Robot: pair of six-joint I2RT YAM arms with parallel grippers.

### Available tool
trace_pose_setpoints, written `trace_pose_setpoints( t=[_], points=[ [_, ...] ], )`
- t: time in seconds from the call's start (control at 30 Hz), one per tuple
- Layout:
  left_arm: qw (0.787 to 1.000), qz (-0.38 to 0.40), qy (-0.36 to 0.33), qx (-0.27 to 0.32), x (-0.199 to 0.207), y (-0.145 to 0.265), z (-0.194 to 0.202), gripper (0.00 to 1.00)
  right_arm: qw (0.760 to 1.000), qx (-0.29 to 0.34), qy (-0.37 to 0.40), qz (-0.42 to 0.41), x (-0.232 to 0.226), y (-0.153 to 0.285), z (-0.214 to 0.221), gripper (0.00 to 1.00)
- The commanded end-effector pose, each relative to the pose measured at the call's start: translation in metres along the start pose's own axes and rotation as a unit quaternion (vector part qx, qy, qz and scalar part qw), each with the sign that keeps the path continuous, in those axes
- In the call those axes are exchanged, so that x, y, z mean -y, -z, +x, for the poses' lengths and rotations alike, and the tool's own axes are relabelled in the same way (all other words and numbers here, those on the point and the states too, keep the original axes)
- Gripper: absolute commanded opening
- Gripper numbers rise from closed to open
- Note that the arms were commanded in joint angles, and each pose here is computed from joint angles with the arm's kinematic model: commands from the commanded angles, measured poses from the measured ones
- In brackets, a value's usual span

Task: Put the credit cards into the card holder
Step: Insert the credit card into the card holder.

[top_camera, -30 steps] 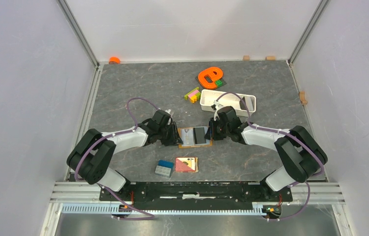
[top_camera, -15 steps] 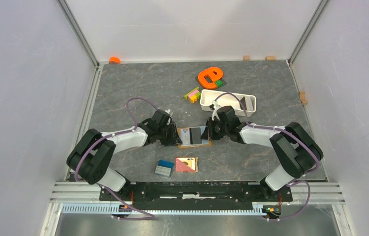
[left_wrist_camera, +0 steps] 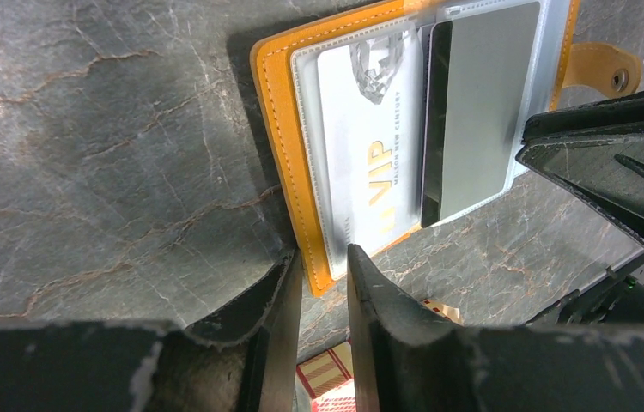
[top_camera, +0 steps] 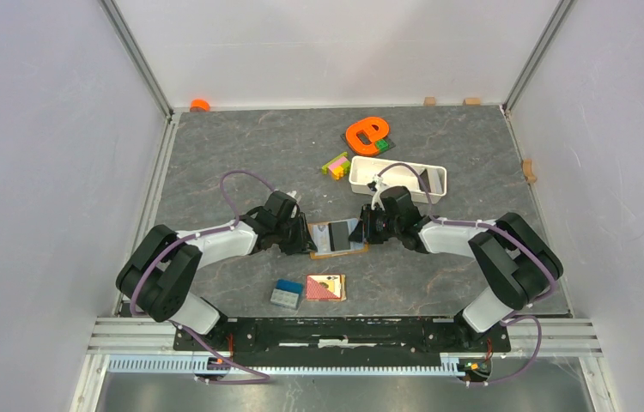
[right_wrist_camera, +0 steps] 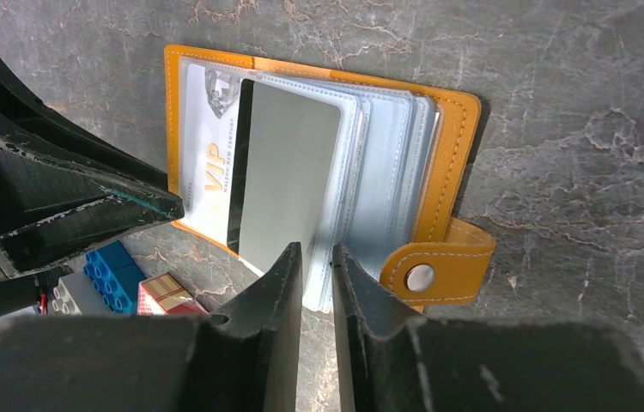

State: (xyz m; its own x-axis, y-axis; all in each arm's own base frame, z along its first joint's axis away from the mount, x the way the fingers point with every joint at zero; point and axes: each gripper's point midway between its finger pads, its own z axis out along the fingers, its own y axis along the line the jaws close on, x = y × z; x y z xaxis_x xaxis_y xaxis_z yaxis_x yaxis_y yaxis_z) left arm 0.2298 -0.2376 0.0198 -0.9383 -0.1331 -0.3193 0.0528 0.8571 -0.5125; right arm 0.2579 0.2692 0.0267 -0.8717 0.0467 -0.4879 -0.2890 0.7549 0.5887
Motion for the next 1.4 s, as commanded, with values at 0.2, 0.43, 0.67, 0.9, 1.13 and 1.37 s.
trace_pose_setpoints(
  t=[0.2,0.43,0.67,0.9,1.13,1.37],
  points=[
    [1.000,0.002,-0.007,-0.005,-0.001,-0.002,0.004,0.32,0.995,0.012,0.017,-0.096,-0.052,0.010,-0.010,0.21],
    [1.000,0.004,-0.007,-0.003,0.001,-0.002,0.004,0.32,0.994,0.014,0.025,-0.104,-0.060,0.012,-0.011,0.20],
    [1.000,0.007,-0.008,-0.002,0.002,-0.001,0.002,0.32,0.993,0.010,0.033,-0.110,-0.068,0.010,-0.011,0.20],
    [1.000,0.009,-0.008,-0.001,0.004,0.000,0.002,0.32,0.993,0.008,0.043,-0.109,-0.073,0.009,-0.011,0.19],
    [1.000,0.011,-0.008,0.001,0.005,0.001,0.001,0.32,0.993,0.010,0.052,-0.107,-0.076,0.010,-0.013,0.24],
    [1.000,0.011,-0.008,0.001,0.005,0.002,0.001,0.32,0.993,0.011,0.054,-0.102,-0.075,0.011,-0.014,0.25]
  ],
)
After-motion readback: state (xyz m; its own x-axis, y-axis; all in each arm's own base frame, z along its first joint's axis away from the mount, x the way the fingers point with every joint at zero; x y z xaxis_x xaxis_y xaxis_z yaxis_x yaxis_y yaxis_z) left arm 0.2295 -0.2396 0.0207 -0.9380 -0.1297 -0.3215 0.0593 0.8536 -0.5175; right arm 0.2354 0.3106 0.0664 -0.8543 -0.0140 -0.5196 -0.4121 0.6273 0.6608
